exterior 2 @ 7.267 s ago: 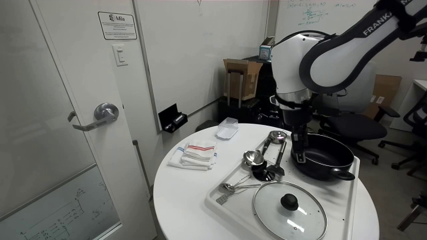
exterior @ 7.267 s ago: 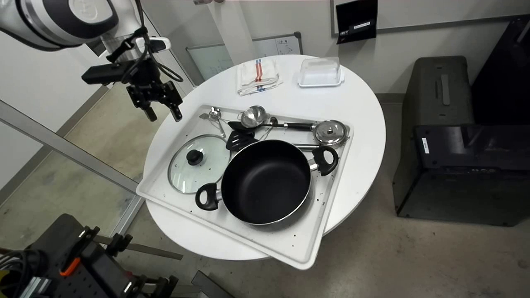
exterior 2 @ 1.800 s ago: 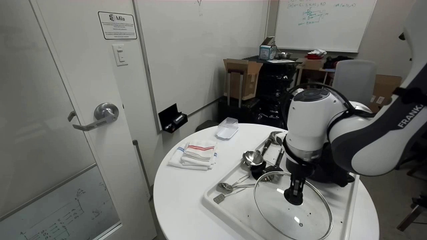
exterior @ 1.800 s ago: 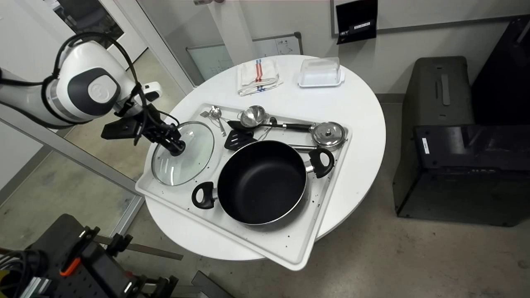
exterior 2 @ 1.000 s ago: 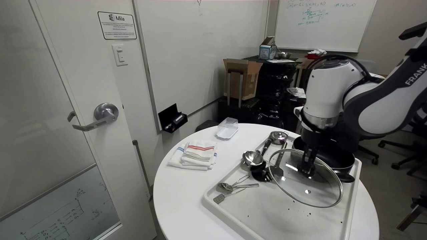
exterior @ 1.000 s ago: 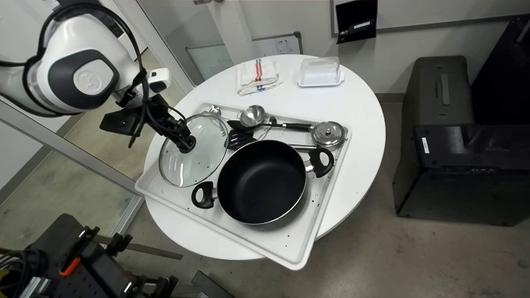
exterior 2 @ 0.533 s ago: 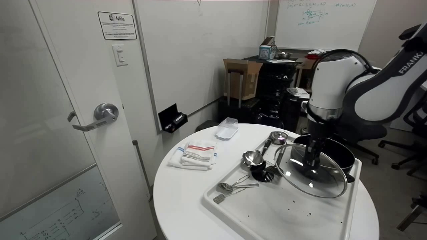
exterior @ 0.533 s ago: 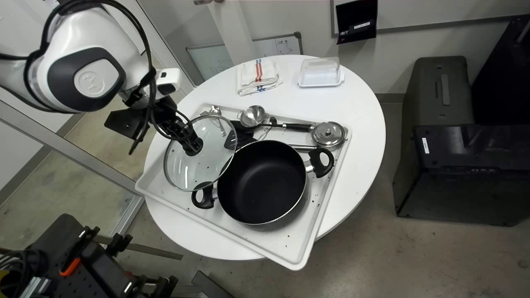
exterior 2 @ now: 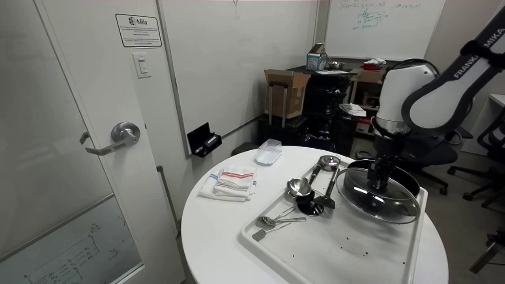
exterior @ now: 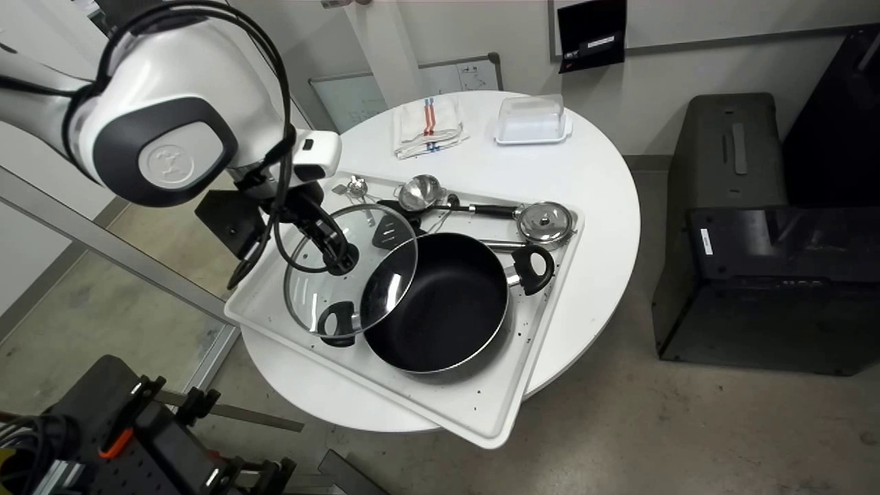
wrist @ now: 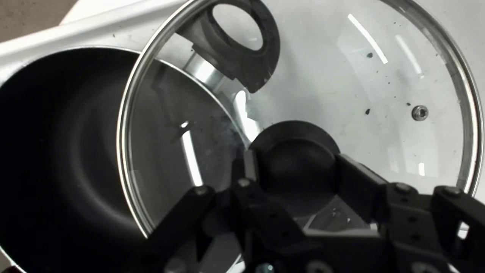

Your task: Pick up the lid from the table and put it on the pot

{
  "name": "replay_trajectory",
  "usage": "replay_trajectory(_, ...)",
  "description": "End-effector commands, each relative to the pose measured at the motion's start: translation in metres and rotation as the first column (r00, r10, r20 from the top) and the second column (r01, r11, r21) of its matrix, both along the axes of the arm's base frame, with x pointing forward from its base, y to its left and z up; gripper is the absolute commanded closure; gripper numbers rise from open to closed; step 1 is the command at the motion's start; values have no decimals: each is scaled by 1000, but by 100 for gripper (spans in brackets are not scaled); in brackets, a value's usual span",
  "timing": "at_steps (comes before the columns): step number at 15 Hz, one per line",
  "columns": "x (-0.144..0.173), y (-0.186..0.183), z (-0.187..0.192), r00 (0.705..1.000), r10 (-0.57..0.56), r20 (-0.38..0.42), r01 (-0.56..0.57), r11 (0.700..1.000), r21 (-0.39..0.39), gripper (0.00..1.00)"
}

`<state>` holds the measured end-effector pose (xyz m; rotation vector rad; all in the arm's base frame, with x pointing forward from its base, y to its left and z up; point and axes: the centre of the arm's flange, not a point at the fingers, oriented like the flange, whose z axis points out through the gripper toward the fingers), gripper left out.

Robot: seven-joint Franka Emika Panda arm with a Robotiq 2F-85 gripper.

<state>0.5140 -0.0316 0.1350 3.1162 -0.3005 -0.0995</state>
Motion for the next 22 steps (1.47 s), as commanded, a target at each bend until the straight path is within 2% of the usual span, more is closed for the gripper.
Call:
replay_trajectory(1, -4, -27, 12, 998, -56, -3, 56, 997, 48, 74)
replay_trajectory(11, -4, -98, 7, 980, -166, -106, 180, 974, 135, 74)
replay_trajectory(15, 8, -119, 12, 971, -192, -139, 211, 968, 136, 74)
replay_trajectory(22, 37, -132, 8, 957, -209, -201, 235, 965, 118, 74)
